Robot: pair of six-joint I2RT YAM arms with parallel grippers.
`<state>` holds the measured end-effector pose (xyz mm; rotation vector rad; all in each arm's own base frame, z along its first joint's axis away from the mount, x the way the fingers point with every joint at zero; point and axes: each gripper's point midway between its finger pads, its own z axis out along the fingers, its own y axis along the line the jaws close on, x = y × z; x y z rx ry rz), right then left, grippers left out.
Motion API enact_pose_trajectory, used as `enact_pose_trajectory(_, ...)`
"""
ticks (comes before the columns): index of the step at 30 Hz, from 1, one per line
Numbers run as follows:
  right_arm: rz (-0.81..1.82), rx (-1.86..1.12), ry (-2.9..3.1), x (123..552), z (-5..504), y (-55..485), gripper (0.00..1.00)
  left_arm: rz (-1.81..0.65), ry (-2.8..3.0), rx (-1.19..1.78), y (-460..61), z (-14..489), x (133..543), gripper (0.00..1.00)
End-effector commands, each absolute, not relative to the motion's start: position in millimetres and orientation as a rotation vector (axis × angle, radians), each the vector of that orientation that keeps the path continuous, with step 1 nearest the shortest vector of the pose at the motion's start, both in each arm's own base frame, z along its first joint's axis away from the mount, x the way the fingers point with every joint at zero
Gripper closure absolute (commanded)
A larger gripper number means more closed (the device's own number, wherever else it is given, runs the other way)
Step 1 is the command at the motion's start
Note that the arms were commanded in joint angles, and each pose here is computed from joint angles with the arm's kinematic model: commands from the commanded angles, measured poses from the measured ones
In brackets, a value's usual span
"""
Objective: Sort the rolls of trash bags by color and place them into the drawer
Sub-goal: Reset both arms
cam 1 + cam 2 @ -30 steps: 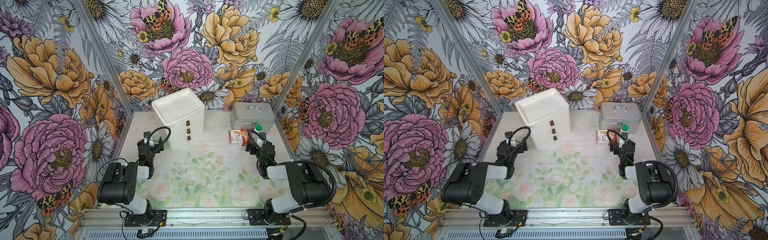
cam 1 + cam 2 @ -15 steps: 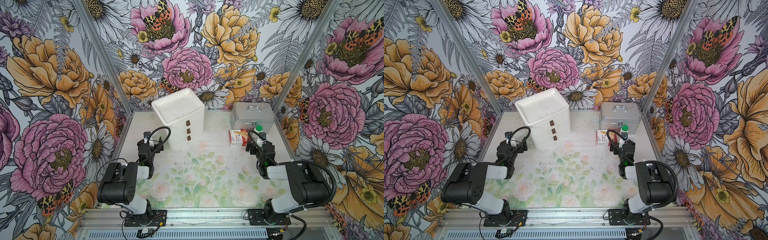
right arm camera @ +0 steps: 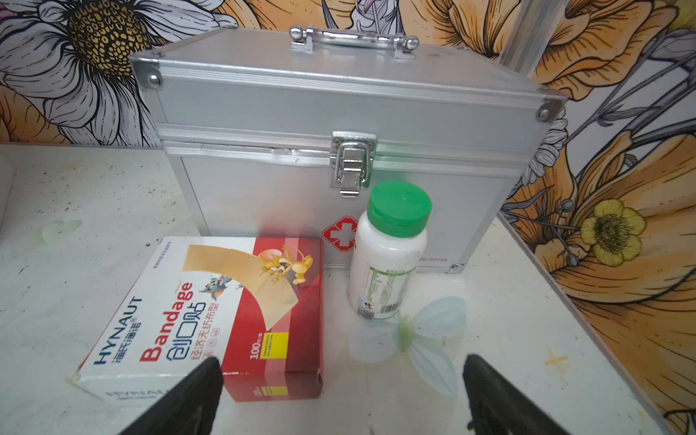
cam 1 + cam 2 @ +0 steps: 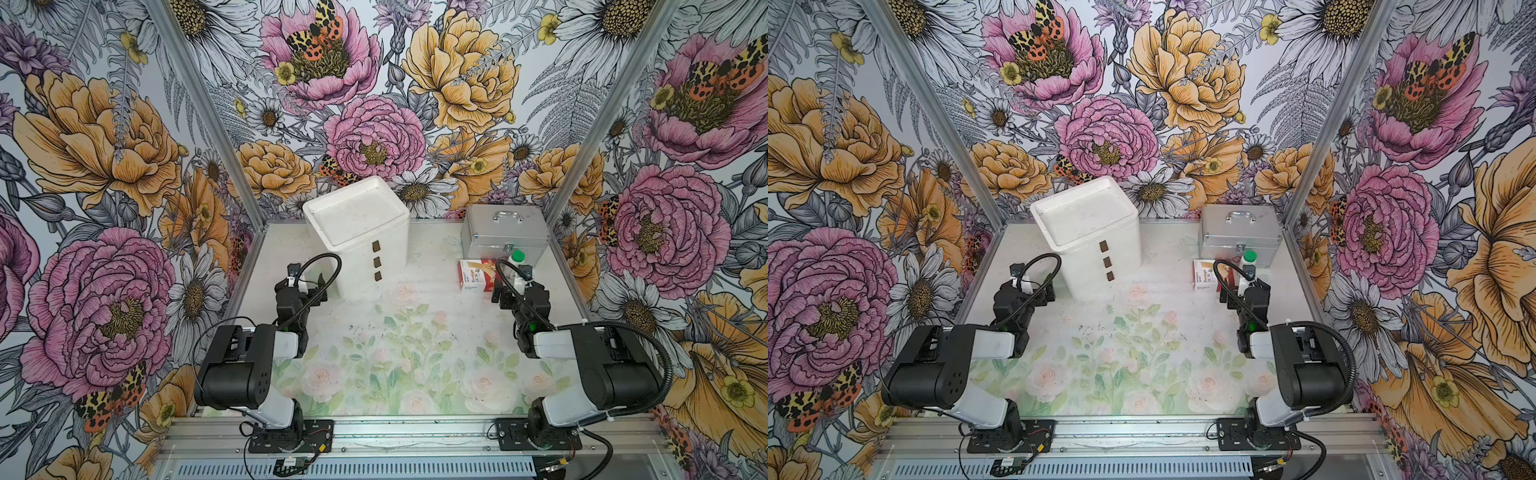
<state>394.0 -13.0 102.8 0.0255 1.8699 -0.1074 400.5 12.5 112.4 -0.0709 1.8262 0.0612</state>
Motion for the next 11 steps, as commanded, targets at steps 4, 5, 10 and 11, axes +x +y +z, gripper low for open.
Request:
enact_pose_trajectory(4, -0.091, 0.025, 1.842, 400.2, 112.5, -12.1, 0.0, 0.028, 1.811, -0.079, 10.6, 117.7, 403.8, 0.01)
enact_pose_trajectory(5, -0.091, 0.026, 1.842, 400.3, 112.2, -12.1, 0.0, 0.03, 1.812, -0.078, 10.7, 117.7, 404.0, 0.01)
enact_pose_trajectory(10, -0.092, 0.025, 1.842, 400.3, 112.2, -12.1, 0.0, 0.029, 1.812, -0.079, 10.7, 117.6, 403.9, 0.01)
enact_pose_trajectory(11, -0.092, 0.025, 1.842, 400.2, 112.3, -12.1, 0.0, 0.031, 1.811, -0.079, 11.2, 117.8, 404.0, 0.01)
